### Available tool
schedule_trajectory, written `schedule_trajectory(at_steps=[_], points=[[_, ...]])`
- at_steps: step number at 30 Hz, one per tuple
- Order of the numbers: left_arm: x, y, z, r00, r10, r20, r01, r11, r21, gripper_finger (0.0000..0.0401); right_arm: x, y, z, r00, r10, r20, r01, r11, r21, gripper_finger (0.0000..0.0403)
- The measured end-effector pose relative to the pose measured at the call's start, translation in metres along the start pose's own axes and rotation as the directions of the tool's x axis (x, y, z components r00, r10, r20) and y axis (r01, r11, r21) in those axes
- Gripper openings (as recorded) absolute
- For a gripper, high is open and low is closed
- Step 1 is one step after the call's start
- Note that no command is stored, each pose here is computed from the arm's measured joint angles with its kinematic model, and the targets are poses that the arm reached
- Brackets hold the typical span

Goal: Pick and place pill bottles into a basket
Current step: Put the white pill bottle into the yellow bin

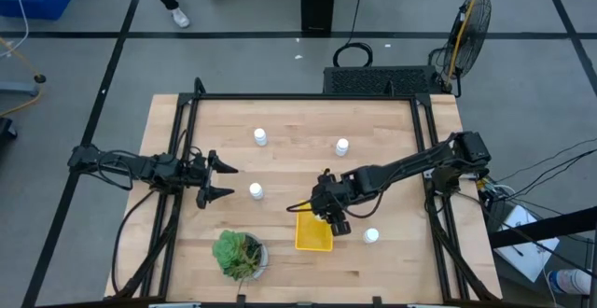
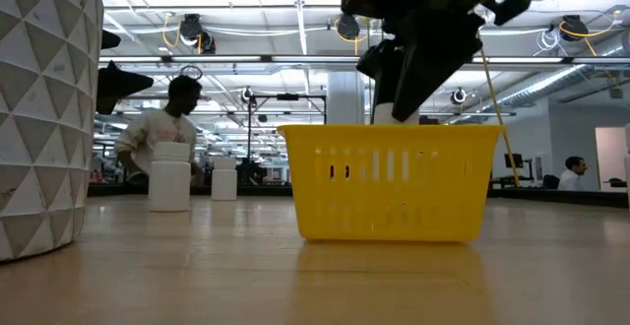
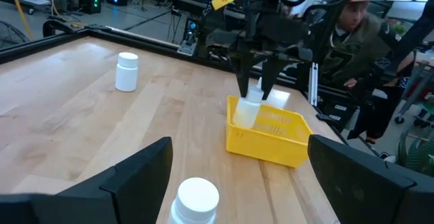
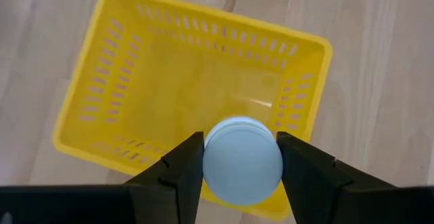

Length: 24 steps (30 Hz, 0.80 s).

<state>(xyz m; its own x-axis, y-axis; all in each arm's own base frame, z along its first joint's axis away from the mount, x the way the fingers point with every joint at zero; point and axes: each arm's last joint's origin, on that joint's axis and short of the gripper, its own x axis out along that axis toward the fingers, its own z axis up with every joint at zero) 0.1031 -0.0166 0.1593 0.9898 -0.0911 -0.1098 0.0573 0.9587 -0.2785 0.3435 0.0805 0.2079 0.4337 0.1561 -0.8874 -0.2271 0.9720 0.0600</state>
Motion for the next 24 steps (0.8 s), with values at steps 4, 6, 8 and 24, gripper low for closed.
schedule_trajectory(at_steps=[4,6,8,24], points=[[0.0,0.0,0.0,1.0,0.0,0.0,0.0,1.0,0.0,0.0347,0.01,-0.004,-0.011,1.0,-0.005,-0.013,0.005,1.0,0.016,0.0162],[0.0,0.0,0.0,1.0,0.0,0.0,0.0,1.0,0.0,0.0347,0.011,-0.005,-0.013,1.0,-0.007,-0.022,0.007,1.0,0.024,0.0163],[0.0,0.0,0.0,1.0,0.0,0.0,0.0,1.0,0.0,0.0347,0.012,-0.005,-0.014,1.0,-0.007,-0.021,0.008,1.0,0.025,0.0163],[0.0,0.0,0.0,1.0,0.001,0.0,-0.001,1.0,0.001,0.0347,0.011,-0.004,-0.013,1.0,-0.004,0.005,0.004,1.0,0.009,0.0191]])
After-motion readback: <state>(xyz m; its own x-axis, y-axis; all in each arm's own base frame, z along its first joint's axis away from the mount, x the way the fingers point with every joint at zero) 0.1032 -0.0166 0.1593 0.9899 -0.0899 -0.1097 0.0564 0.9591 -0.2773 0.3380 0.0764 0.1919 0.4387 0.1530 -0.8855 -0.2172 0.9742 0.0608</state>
